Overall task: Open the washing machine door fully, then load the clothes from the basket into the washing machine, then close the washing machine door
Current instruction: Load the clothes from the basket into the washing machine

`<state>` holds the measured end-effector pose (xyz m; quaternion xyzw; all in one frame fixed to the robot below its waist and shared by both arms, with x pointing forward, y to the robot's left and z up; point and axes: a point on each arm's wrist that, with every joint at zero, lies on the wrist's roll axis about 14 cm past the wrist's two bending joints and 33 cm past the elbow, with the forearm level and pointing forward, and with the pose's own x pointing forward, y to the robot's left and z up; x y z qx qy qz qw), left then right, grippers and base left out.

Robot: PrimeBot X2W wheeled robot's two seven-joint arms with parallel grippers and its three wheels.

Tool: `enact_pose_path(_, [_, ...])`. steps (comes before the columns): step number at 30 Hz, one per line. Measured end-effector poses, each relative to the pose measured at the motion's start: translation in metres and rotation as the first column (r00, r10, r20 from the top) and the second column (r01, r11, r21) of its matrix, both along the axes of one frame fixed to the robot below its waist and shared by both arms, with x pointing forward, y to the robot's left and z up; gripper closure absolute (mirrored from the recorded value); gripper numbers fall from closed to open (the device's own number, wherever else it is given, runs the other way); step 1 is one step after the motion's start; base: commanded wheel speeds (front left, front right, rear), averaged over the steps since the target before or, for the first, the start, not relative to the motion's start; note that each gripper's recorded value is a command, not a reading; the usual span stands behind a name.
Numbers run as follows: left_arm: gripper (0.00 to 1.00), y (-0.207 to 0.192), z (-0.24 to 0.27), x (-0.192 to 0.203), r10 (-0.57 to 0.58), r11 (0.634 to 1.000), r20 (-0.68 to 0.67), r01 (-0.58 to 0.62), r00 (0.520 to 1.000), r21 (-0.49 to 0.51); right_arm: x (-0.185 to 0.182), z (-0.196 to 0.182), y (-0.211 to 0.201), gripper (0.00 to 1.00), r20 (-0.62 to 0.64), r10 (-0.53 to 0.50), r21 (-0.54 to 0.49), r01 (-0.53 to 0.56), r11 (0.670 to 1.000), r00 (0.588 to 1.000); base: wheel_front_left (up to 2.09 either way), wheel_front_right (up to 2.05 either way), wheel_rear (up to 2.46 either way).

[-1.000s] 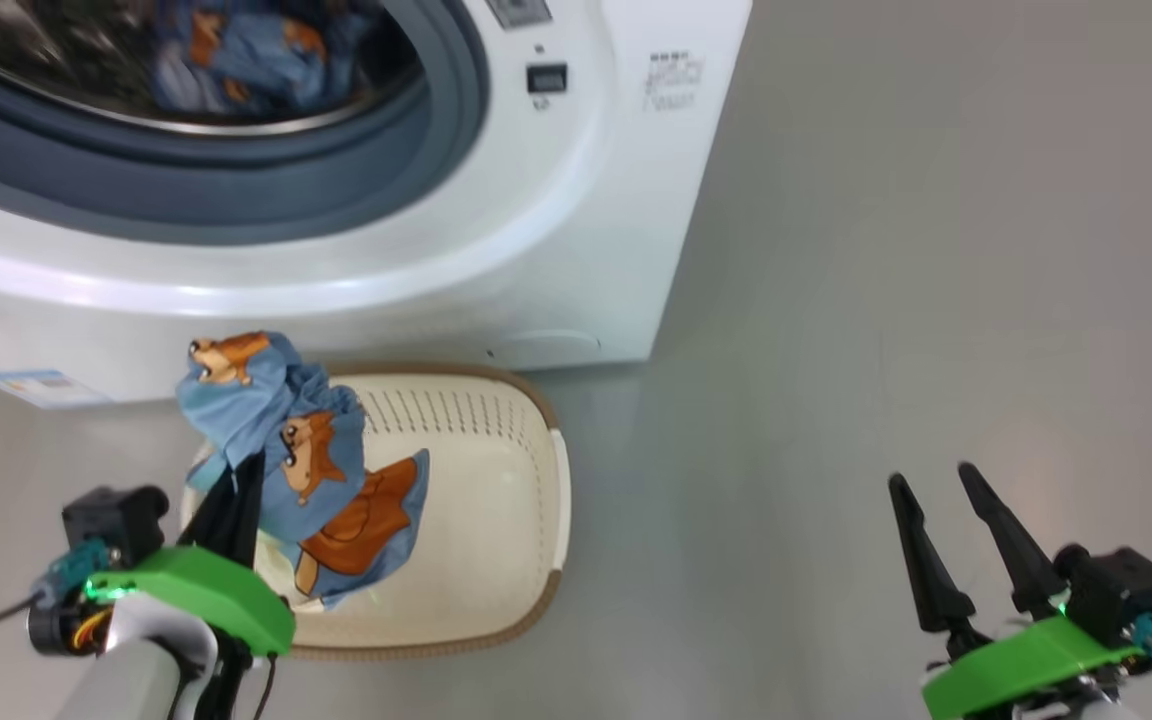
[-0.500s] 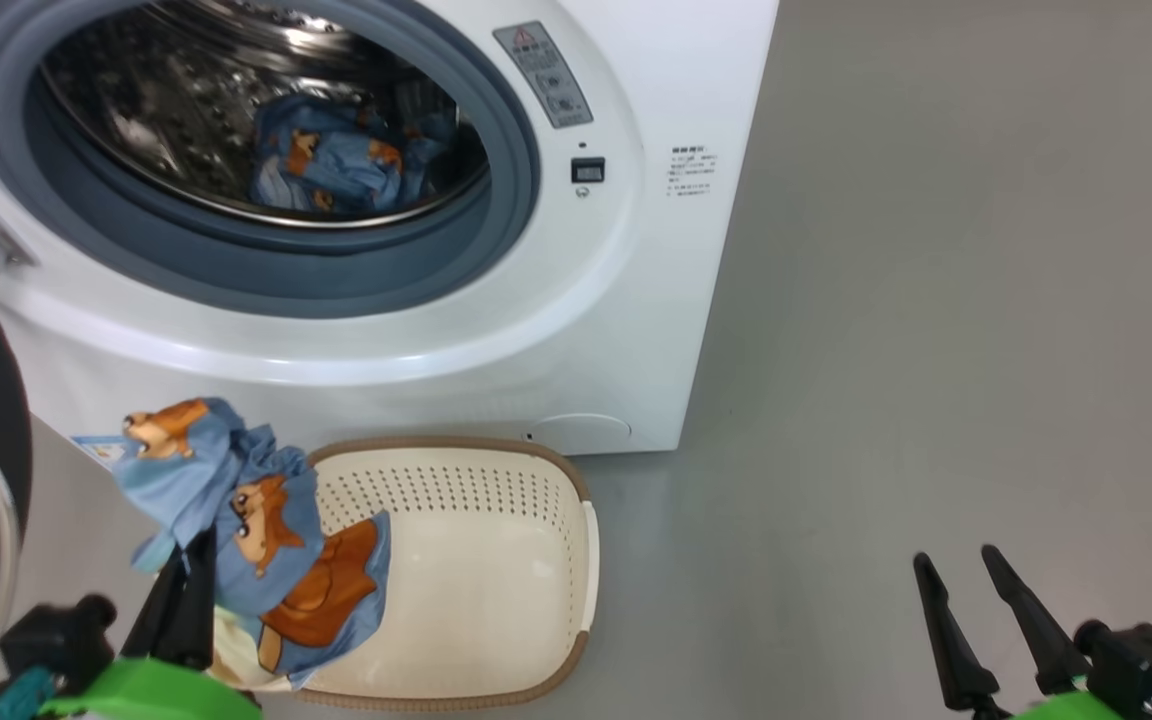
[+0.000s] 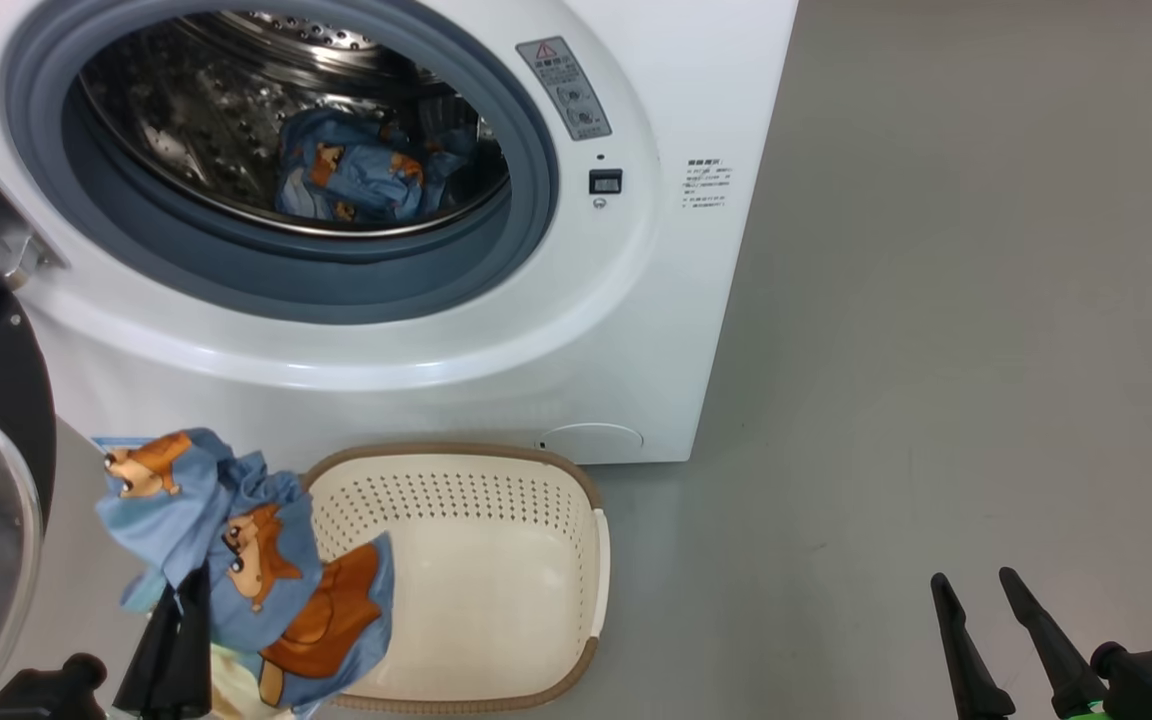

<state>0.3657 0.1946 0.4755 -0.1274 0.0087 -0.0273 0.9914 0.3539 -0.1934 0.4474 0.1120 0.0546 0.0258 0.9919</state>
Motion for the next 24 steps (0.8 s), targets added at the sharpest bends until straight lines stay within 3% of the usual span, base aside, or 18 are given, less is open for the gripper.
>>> enact_pose_path(7, [1.00, -0.004, 0.006, 0.018, -0.008, 1.000, 0.026, 0.009, 1.000, -0.015, 0.005, -0.007, 0.003, 0.00, -0.019, 0.007, 0.004, -0.007, 1.000, 1.000, 0.00, 0.00, 0.00])
enact_pose_path(14, [1.00, -0.016, 0.043, 0.080, -0.043, 0.998, 0.151, 0.049, 0.988, -0.031, 0.023, -0.013, 0.009, 0.00, -0.027, 0.007, 0.024, -0.006, 1.000, 1.000, 0.00, 0.00, 0.00])
enact_pose_path(24, [1.00, -0.027, 0.064, 0.172, -0.086, 0.996, 0.224, 0.092, 0.971, -0.019, 0.053, -0.023, 0.018, 0.00, -0.031, 0.021, 0.035, -0.020, 0.999, 0.999, 0.00, 0.00, 0.00])
